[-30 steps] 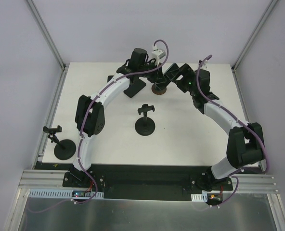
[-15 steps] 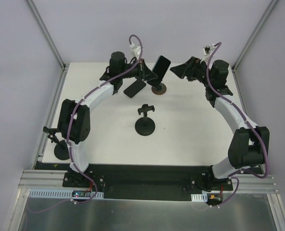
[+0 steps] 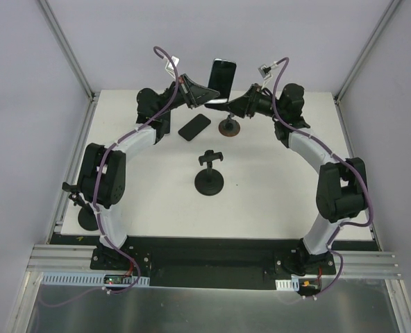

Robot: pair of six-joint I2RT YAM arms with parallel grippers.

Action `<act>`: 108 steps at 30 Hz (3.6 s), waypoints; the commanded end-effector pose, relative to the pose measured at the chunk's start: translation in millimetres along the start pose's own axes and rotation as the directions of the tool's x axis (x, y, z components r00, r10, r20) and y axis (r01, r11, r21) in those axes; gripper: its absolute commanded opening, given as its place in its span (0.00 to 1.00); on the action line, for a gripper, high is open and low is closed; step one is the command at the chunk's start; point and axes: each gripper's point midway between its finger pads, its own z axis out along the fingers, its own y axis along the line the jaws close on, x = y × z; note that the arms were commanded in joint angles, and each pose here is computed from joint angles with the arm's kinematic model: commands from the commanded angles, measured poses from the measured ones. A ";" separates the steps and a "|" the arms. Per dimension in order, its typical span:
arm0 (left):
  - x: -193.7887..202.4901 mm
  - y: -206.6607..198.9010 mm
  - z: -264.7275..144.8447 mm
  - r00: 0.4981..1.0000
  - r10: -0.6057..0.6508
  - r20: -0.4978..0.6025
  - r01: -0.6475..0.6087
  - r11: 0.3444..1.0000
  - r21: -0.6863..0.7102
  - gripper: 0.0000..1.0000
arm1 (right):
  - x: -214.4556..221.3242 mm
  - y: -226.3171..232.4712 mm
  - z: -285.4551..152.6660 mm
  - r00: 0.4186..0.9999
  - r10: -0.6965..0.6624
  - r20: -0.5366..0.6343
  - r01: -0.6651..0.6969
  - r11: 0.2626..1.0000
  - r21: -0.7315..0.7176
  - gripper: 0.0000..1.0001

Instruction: Place the phone on the phone stand

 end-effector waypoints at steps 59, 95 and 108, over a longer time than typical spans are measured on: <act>-8.7 -26.2 8.3 0.976 0.104 -0.193 -0.093 0.993 0.067 0.00 | 18.7 37.0 -1.4 0.976 -0.139 -0.169 0.084 0.950 -0.299 0.14; 10.6 -202.2 -99.3 0.835 0.550 0.014 -0.546 0.833 -0.090 0.00 | 149.4 68.4 -64.0 0.897 -0.166 -0.409 0.391 0.731 0.559 0.77; 18.8 -180.4 -101.0 0.820 0.570 -0.052 -0.571 0.812 -0.120 0.00 | 146.5 46.6 -47.4 0.868 -0.285 -0.406 0.479 0.694 0.537 0.51</act>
